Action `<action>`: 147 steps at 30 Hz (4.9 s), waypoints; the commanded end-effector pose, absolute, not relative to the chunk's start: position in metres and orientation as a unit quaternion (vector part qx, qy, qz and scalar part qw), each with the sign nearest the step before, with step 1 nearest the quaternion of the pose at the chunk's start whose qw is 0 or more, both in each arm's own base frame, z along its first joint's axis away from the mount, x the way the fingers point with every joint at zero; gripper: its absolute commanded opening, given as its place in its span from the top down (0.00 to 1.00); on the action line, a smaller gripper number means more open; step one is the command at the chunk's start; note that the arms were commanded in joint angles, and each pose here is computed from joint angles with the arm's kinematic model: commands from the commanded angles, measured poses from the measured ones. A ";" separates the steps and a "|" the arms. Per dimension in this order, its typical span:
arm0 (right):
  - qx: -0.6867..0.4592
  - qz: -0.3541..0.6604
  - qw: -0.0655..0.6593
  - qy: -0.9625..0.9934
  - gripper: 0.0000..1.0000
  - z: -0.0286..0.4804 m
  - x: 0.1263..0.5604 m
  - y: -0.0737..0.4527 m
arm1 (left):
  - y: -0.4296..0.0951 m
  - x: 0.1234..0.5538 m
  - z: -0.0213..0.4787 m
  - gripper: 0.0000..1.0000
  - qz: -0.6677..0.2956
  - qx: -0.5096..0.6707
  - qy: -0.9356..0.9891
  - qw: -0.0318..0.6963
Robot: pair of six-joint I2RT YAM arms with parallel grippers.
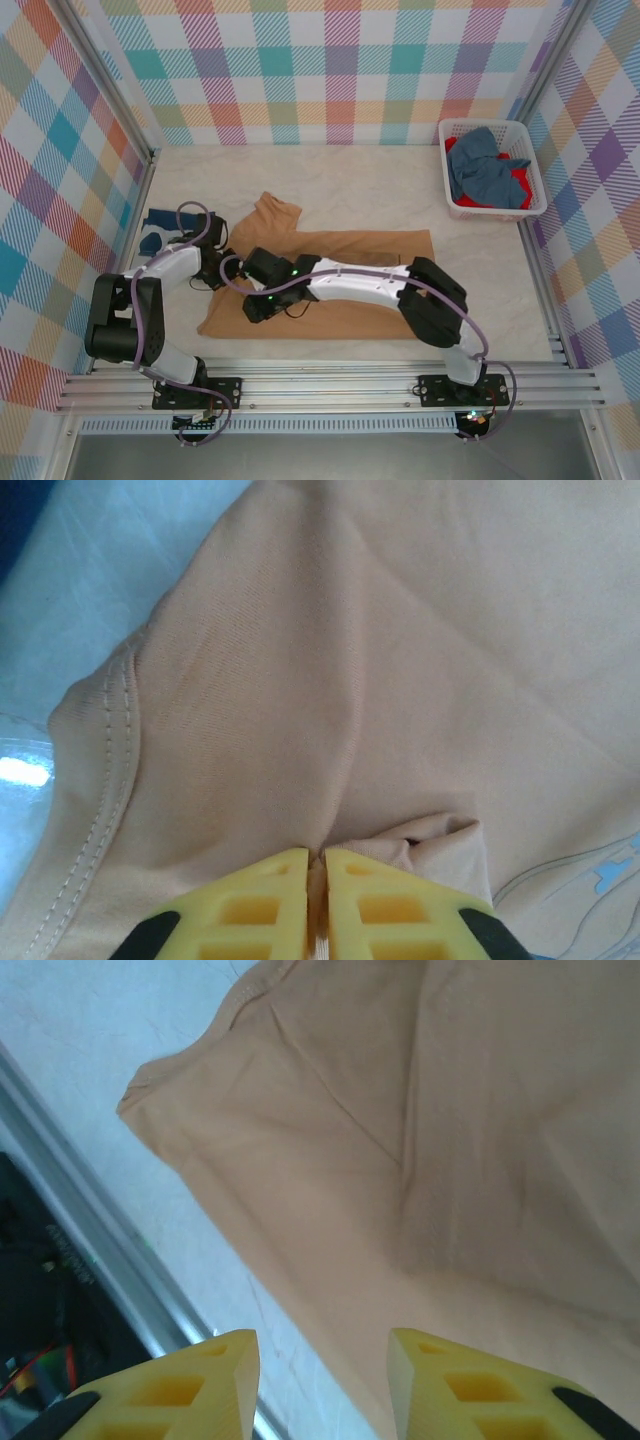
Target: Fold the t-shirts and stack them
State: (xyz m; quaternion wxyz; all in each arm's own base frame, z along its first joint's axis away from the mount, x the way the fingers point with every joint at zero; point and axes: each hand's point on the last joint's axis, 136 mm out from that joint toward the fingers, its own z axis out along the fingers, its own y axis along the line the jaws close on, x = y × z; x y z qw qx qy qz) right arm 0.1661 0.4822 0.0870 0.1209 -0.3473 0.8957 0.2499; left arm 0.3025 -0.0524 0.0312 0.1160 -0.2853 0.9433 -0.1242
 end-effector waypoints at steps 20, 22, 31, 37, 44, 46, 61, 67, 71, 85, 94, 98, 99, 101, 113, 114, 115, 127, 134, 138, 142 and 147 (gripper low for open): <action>-0.349 0.079 0.171 0.918 0.78 0.033 0.201 0.475 | -0.053 0.318 0.061 0.93 -0.146 -0.275 0.942 0.125; -0.347 0.083 0.170 0.919 0.84 0.035 0.202 0.476 | -0.053 0.319 0.064 0.93 -0.145 -0.276 0.942 0.126; -0.333 0.154 0.149 0.918 0.97 0.070 0.209 0.479 | -0.046 0.322 0.070 0.85 -0.120 -0.285 0.944 0.115; -0.336 0.236 0.081 0.908 0.98 0.076 0.199 0.487 | -0.047 0.324 0.064 0.83 -0.119 -0.286 0.945 0.101; -0.299 0.252 0.070 0.918 1.00 0.078 0.212 0.477 | -0.048 0.322 0.061 0.83 -0.114 -0.281 0.948 0.094; -0.288 0.253 0.071 0.921 1.00 0.080 0.218 0.473 | -0.045 0.321 0.067 0.74 -0.107 -0.281 0.948 0.103; -0.123 0.306 0.001 0.944 1.00 0.074 0.278 0.428 | -0.050 0.330 0.114 0.54 -0.122 -0.302 0.936 0.133; -0.038 0.303 -0.051 0.951 1.00 0.053 0.289 0.412 | -0.059 0.332 0.111 0.56 -0.123 -0.294 0.940 0.121; -0.011 0.283 -0.067 0.957 0.99 0.044 0.290 0.402 | -0.067 0.334 0.104 0.58 -0.130 -0.291 0.941 0.109; 0.018 0.255 -0.050 0.966 0.73 0.059 0.305 0.363 | -0.100 0.351 0.074 0.59 -0.141 -0.248 0.954 0.089; -0.010 0.270 -0.032 0.962 0.75 0.075 0.303 0.362 | -0.111 0.363 0.058 0.78 -0.126 -0.237 0.961 0.073; -0.016 0.260 -0.030 0.965 0.75 0.076 0.301 0.354 | -0.116 0.374 0.056 0.89 -0.117 -0.238 0.962 0.069; -0.018 0.258 -0.028 0.966 0.75 0.076 0.300 0.352 | -0.116 0.376 0.055 0.95 -0.112 -0.240 0.962 0.068; -0.017 0.253 -0.025 0.967 0.75 0.078 0.300 0.346 | -0.115 0.381 0.053 0.99 -0.101 -0.247 0.961 0.066; -0.004 0.225 0.012 0.974 0.73 0.086 0.294 0.291 | -0.123 0.397 0.046 0.89 -0.065 -0.275 0.958 0.046; -0.004 0.223 0.017 0.975 0.73 0.087 0.294 0.287 | -0.120 0.398 0.049 0.85 -0.055 -0.275 0.958 0.051; -0.004 0.221 0.019 0.975 0.73 0.088 0.294 0.282 | -0.114 0.397 0.055 0.71 -0.036 -0.277 0.959 0.058; 0.121 0.185 0.059 0.973 0.75 0.091 0.269 0.170 | -0.161 0.339 0.092 0.62 -0.088 -0.188 0.978 0.024; 0.261 0.164 0.015 0.951 0.76 0.082 0.228 0.097 | -0.112 0.275 0.088 0.70 -0.036 -0.249 0.968 0.008; 0.320 0.130 -0.024 0.938 0.75 0.071 0.205 0.073 | -0.090 0.259 0.069 0.70 -0.050 -0.309 0.949 -0.028; 0.349 0.157 -0.033 0.923 0.75 0.059 0.205 0.075 | -0.083 0.258 0.057 0.71 -0.039 -0.330 0.943 -0.036; 0.373 0.150 -0.042 0.915 0.81 0.037 0.213 0.069 | -0.070 0.256 0.042 0.73 -0.011 -0.342 0.939 -0.037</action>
